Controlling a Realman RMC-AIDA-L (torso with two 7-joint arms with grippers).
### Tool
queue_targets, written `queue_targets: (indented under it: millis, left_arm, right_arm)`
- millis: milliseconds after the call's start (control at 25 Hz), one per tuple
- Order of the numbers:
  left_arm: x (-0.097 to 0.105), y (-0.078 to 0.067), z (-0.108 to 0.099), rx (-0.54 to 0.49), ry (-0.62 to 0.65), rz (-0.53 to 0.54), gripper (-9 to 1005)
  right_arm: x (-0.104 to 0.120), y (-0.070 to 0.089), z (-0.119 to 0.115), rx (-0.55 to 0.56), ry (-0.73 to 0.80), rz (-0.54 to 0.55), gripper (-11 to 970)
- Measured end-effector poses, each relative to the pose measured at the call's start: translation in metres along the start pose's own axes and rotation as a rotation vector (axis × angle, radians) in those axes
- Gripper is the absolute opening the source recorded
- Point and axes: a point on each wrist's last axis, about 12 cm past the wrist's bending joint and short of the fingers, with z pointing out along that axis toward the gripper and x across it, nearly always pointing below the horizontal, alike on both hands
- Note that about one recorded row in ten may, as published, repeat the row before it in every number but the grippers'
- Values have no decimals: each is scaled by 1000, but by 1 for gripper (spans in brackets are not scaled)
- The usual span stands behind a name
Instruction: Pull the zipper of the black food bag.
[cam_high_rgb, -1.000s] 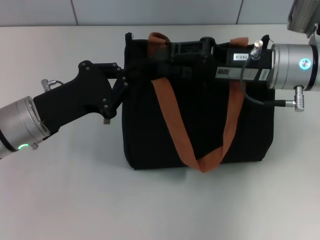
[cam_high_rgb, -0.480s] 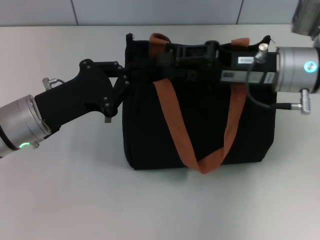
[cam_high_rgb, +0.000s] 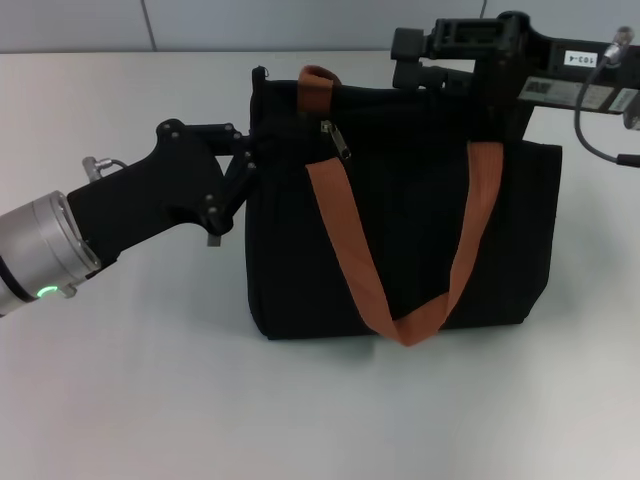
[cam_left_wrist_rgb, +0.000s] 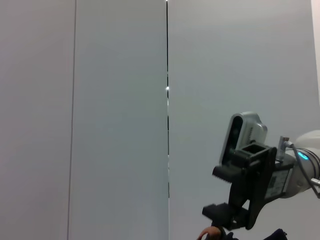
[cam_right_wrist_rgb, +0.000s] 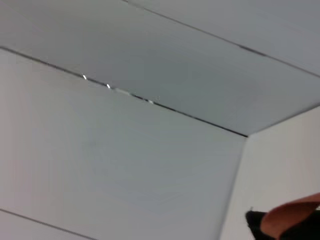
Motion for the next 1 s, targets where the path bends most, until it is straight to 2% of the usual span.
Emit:
queue_targets:
  millis: [520, 680, 1000]
  left_arm:
    - [-1, 1, 2, 3, -1, -1, 29]
    - [-1, 1, 2, 6, -3, -2, 29]
    - [-2, 1, 2, 9, -6, -6, 30]
  right_arm:
    - [-1, 5, 29, 93, 183, -80, 393]
    - [-7, 5, 35, 151, 188, -126, 383]
    - [-8, 9, 42, 177, 218, -175, 363]
